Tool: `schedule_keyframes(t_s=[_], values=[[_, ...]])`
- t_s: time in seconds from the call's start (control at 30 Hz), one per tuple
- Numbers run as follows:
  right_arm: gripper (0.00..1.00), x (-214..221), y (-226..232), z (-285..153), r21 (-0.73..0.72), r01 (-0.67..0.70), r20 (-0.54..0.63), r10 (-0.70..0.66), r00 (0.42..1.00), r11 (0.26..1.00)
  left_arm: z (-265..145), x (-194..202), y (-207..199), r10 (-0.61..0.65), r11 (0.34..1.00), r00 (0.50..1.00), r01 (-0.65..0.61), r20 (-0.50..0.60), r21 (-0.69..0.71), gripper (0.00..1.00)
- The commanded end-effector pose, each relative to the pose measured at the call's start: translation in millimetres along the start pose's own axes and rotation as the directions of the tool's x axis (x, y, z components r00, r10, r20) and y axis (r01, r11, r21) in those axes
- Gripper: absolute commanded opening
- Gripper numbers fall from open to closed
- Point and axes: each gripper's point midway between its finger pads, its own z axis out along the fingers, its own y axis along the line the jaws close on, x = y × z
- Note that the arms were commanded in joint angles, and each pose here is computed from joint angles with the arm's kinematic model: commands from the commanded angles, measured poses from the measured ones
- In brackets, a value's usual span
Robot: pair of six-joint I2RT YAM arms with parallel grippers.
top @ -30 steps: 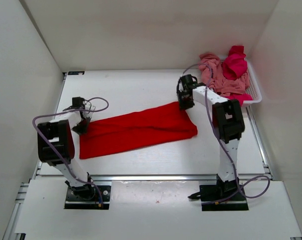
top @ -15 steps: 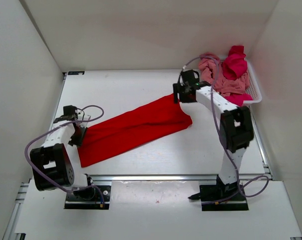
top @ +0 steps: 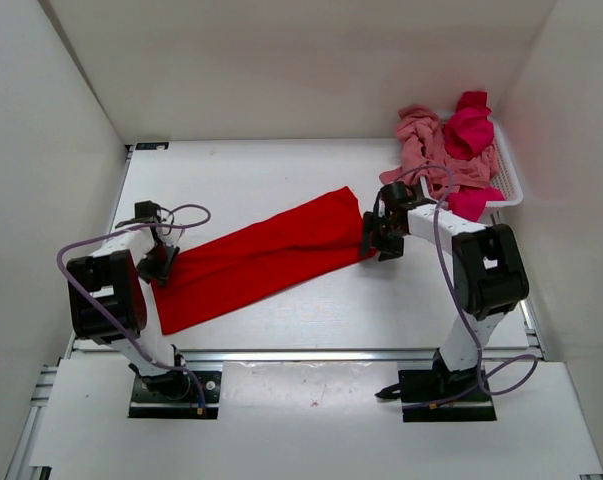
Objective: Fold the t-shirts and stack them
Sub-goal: Rotate the tshirt 90 degrees
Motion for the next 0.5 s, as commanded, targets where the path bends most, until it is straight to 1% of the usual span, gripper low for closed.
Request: schedule_keyframes(t_s=[0.0,0.03,0.07,0.1,0.13,0.17,0.2,0.23,0.27,0.33,0.37,0.4,0.43,0.47], values=[[0.57,-39.7,9.1,5.2,-0.059,-0.074,0.070,0.078,0.995,0.996,-14.3,-13.4,13.1,-0.010,0.999,0.999,0.012,0.044,-0.043,0.47],[0.47,-41.3,5.4,11.2,-0.050,-0.084,0.059,0.087,0.994,0.995,-15.6,-15.0,13.8,-0.006,0.999,0.999,0.009,0.048,-0.045,0.47],[0.39,-51.5,9.5,10.5,-0.065,-0.070,0.077,0.075,0.994,0.995,-15.5,-13.1,12.2,-0.001,0.999,0.999,0.003,0.040,-0.046,0.47],[0.20,-57.2,9.6,16.6,-0.061,-0.075,0.073,0.080,0.994,0.995,-16.2,-13.9,10.6,0.003,0.999,0.999,-0.001,0.045,-0.044,0.47],[0.05,-57.2,7.3,23.4,-0.054,-0.092,0.052,0.095,0.994,0.994,-16.2,-11.8,8.4,0.008,0.999,0.999,-0.007,0.038,-0.044,0.47],[0.00,-68.4,11.3,28.7,-0.064,-0.085,0.063,0.089,0.994,0.994,-15.5,-8.0,5.8,0.008,0.999,1.000,-0.007,0.027,-0.037,0.46],[0.00,-86.0,19.2,23.1,-0.081,-0.087,0.100,0.095,0.990,0.993,-17.6,-6.9,5.3,0.007,0.999,1.000,-0.006,0.024,-0.031,0.47],[0.00,-90.0,18.2,33.3,-0.070,-0.078,0.096,0.084,0.992,0.995,-18.4,-7.1,6.0,0.005,1.000,1.000,-0.004,0.027,-0.030,0.47],[0.00,-108.2,21.7,28.5,-0.071,-0.064,0.136,0.074,0.988,0.995,-20.1,-7.6,3.9,0.004,1.000,0.999,-0.003,0.035,-0.019,0.47],[0.00,-159.4,34.9,31.5,-0.064,-0.014,0.229,0.029,0.973,0.998,-19.7,-2.6,3.2,-0.003,1.000,1.000,0.004,0.018,-0.005,0.47],[0.00,-175.3,36.7,32.1,-0.045,-0.018,0.255,0.028,0.966,0.999,-17.7,4.7,1.8,-0.004,1.000,1.000,0.004,-0.006,0.003,0.47],[0.00,-206.0,42.2,32.9,-0.030,-0.003,0.309,0.012,0.951,1.000,-18.3,5.1,0.6,0.013,1.000,1.000,-0.013,-0.017,0.002,0.47],[0.01,-237.0,50.1,37.4,-0.033,0.003,0.359,0.009,0.933,0.999,-17.8,9.6,-0.3,0.020,1.000,0.999,-0.020,-0.033,0.003,0.47],[0.10,-240.4,51.5,60.2,-0.011,0.013,0.345,-0.009,0.939,1.000,-17.1,11.6,-1.3,0.029,1.000,0.999,-0.029,-0.039,0.002,0.47]])
